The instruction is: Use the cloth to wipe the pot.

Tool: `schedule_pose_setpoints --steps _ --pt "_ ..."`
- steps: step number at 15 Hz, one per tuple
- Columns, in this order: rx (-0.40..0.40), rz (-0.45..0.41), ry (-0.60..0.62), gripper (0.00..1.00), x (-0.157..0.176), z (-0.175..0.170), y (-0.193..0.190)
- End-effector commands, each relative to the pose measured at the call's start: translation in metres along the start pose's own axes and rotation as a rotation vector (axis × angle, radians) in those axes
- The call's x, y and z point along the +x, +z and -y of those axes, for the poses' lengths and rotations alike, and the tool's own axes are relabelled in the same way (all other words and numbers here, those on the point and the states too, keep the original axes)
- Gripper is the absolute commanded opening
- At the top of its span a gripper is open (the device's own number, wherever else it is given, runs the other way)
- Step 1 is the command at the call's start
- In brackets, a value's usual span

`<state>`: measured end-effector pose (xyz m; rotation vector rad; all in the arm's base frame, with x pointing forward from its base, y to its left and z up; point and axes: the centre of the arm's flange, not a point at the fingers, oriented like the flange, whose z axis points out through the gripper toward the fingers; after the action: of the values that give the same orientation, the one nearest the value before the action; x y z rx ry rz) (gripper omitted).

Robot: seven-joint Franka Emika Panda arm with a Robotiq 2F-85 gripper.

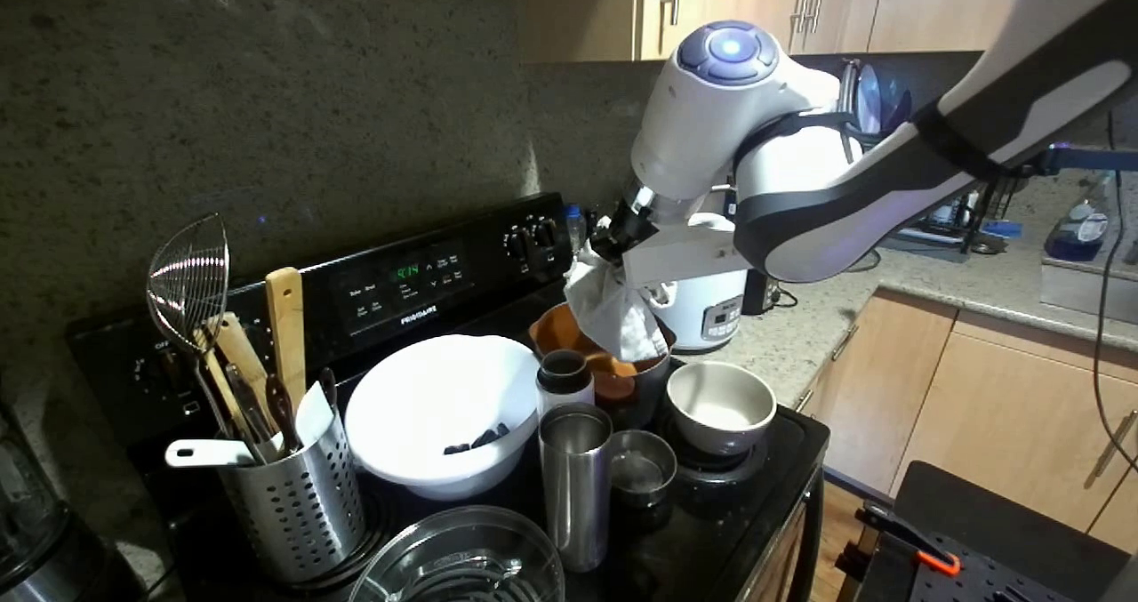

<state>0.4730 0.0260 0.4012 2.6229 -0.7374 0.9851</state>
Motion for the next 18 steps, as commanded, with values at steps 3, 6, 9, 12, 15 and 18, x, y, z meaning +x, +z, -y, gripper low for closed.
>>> schedule_pose_setpoints --steps 3,6,9,12,15,18 --pt "-0.008 0.002 0.018 0.07 -0.021 0.021 0.041" --pt "-0.004 0.018 0.019 0.07 -0.032 0.024 0.05" --pt "0.007 0.031 0.019 0.07 -0.036 0.026 0.058" --pt "0.018 0.058 0.024 0.07 -0.04 0.025 0.069" --pt "0.009 0.13 0.027 0.07 -0.043 0.021 0.08" --pt "-0.033 0.194 0.025 0.07 -0.044 0.015 0.094"
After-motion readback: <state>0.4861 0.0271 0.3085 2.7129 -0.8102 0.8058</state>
